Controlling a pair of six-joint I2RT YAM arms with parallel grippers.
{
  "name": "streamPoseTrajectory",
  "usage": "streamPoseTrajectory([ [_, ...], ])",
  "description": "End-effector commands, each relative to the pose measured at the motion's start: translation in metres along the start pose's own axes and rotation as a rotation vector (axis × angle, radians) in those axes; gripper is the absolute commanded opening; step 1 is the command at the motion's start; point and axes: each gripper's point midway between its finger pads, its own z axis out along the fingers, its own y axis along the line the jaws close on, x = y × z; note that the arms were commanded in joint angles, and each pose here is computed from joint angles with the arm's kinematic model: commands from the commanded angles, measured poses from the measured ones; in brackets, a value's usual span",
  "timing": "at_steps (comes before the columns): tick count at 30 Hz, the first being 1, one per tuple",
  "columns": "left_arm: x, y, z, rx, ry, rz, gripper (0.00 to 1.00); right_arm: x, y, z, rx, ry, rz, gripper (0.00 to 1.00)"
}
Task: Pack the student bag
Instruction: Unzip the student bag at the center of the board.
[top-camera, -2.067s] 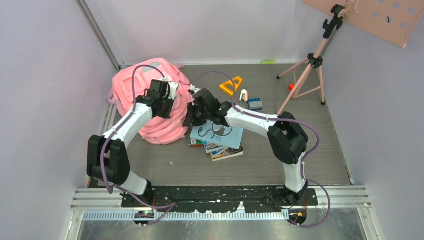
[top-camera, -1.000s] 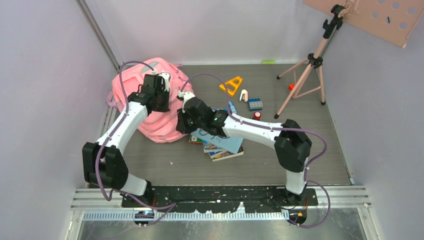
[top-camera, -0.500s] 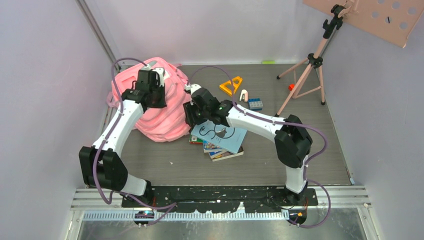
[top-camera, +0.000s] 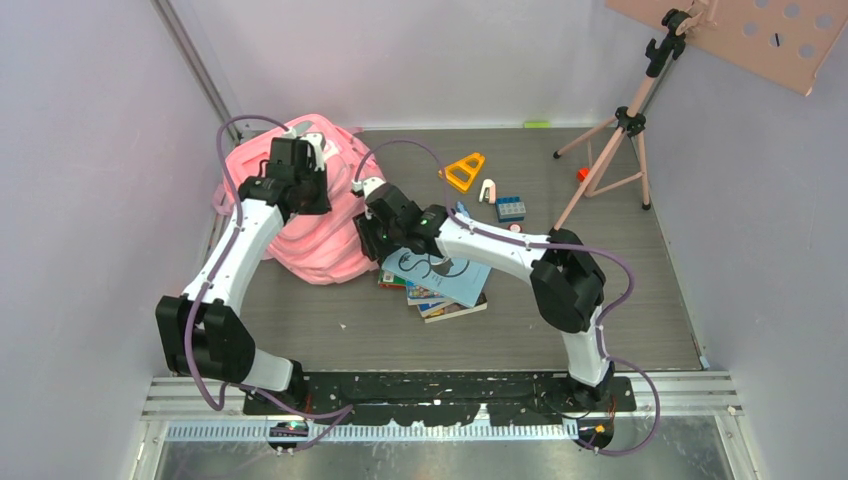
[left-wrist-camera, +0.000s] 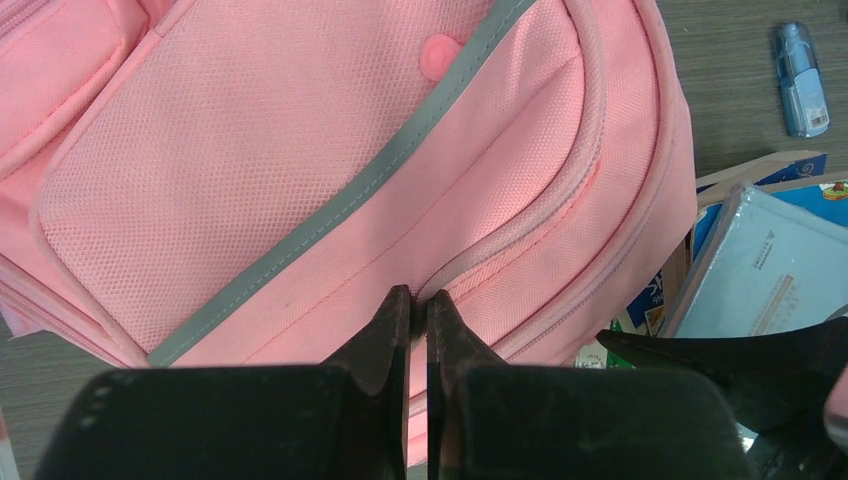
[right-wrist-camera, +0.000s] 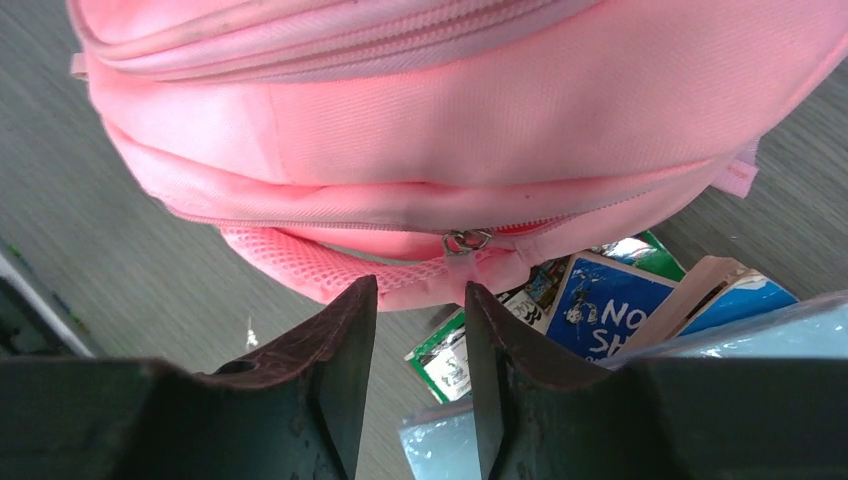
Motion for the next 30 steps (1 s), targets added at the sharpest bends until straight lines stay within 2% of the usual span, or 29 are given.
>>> streamPoseTrajectory([
  [1, -0.045, -0.019, -0.035, 0.085, -0.161, -0.063, 0.00, -0.017, -0.005, 0.005, 0.081, -0.053, -0.030, 0.41],
  [6, -0.047, -0.021, -0.036, 0.095, -0.163, -0.067, 0.00, -0.017, -0.016, 0.010, 0.138, -0.064, -0.033, 0.38],
  [15, -0.048, -0.023, -0.037, 0.112, -0.167, -0.080, 0.00, -0.013, -0.013, 0.019, 0.114, -0.055, -0.048, 0.39],
  [17, -0.048, -0.023, -0.036, 0.113, -0.166, -0.086, 0.00, -0.014, -0.011, 0.020, 0.101, -0.057, -0.046, 0.33],
  [22, -0.048, -0.025, -0.034, 0.119, -0.166, -0.105, 0.00, -0.014, -0.003, 0.016, 0.098, -0.066, -0.045, 0.04],
  [24, -0.049, -0.025, -0.033, 0.122, -0.167, -0.114, 0.00, -0.013, 0.004, 0.012, 0.097, -0.072, -0.058, 0.01],
  [30, -0.052, -0.022, -0.027, 0.117, -0.172, -0.158, 0.00, -0.006, 0.045, 0.001, 0.033, -0.084, -0.087, 0.00],
])
